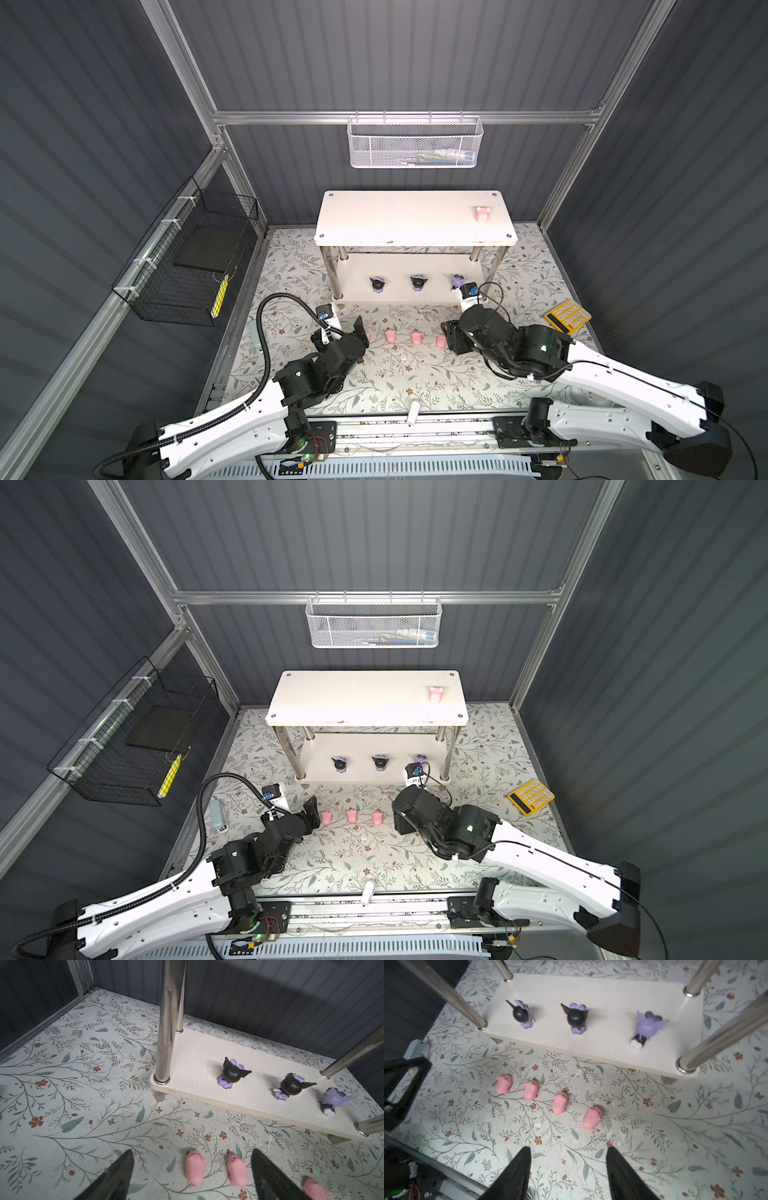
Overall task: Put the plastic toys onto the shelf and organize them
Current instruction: 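Withdraw the right gripper back over the remaining pink pigs, then lower the right gripper and close it on the nearest pink pig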
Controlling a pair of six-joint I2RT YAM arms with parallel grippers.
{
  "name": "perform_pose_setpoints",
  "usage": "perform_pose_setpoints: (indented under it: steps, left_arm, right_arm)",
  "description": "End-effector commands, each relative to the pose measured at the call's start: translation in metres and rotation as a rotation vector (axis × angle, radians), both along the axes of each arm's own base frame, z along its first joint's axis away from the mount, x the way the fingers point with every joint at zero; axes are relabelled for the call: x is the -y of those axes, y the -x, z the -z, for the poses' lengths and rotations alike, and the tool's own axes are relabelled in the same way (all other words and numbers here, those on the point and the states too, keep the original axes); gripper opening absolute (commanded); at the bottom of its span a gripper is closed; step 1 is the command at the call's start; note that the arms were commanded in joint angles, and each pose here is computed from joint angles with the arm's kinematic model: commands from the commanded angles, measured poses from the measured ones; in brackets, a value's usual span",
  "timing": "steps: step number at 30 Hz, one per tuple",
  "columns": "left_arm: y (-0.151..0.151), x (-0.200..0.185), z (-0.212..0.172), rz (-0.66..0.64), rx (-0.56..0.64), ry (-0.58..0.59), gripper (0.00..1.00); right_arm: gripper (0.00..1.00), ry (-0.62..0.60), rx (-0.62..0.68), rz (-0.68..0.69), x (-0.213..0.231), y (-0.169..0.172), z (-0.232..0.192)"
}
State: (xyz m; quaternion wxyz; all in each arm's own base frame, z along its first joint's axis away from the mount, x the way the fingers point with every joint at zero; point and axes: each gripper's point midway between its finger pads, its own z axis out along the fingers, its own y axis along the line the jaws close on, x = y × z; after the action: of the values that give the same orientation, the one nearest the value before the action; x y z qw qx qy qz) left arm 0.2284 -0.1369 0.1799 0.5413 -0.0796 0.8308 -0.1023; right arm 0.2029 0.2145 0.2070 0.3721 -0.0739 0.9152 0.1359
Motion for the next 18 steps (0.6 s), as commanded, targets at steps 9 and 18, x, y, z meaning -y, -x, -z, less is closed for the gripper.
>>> perform_pose_setpoints:
  steps: [9, 18]
  left_arm:
    - [-0.001, -0.003, -0.003, -0.019, 0.003, 0.007, 0.88]
    - [0.0, -0.005, 0.002, -0.024, -0.007, 0.005, 0.88]
  right_arm:
    - [0.62, -0.022, -0.235, 0.234, -0.007, -0.013, 0.092]
    - [0.62, 0.044, -0.36, 0.253, -0.019, -0.02, 0.133]
